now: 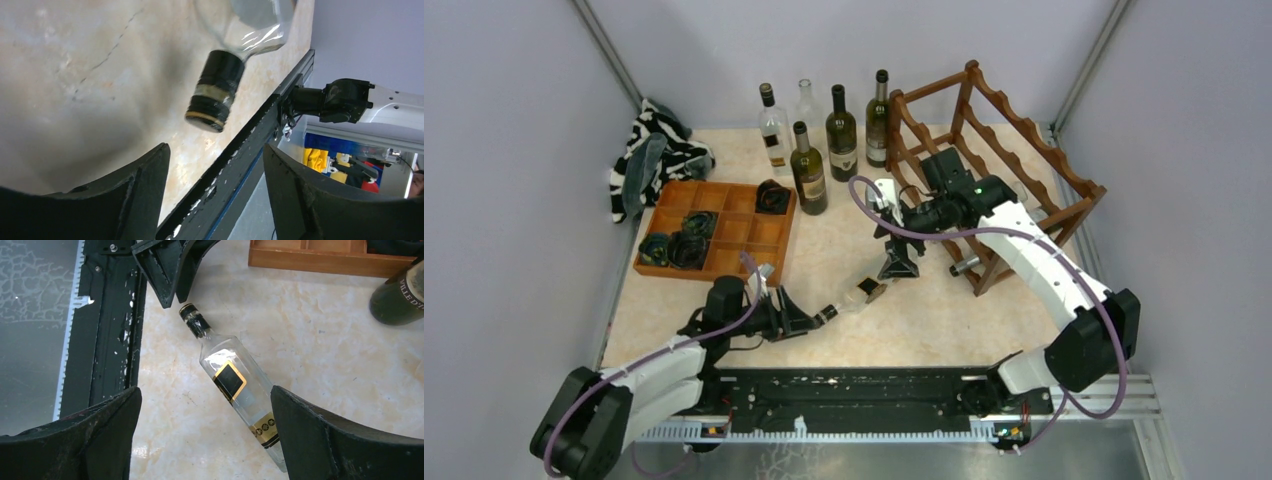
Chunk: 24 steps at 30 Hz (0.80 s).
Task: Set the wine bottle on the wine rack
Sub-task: Pick up the wine bottle from the center of the board.
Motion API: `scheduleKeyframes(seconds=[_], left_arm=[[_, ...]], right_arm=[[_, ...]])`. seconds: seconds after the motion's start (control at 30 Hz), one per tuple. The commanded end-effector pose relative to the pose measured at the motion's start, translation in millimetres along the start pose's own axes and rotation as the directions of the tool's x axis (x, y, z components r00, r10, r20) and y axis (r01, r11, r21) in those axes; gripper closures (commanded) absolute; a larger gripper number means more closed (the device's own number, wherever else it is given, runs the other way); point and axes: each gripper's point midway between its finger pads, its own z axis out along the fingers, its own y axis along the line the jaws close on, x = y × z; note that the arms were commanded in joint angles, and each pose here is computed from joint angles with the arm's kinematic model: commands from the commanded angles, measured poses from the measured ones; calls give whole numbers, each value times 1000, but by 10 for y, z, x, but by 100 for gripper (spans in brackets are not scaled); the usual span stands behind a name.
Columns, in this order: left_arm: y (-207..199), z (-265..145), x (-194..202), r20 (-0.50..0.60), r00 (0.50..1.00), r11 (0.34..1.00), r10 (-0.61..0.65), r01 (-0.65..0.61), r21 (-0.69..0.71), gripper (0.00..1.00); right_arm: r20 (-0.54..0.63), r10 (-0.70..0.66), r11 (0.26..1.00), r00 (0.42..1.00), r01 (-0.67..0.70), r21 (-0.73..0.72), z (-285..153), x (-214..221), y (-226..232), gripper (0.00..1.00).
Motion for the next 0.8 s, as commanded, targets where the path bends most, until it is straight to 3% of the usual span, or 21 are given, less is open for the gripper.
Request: scheduleKeyframes(seconds=[0.0,0.77], left_arm=[[-79,36,-36,58,998,994,-33,26,105,27],[-228,494,109,-45,999,972,-18,28,234,38]], right_arm=[[83,-33,999,996,32,16,-109,-188,27,2],[107,-28,999,994,24,36,-171,-109,26,2]])
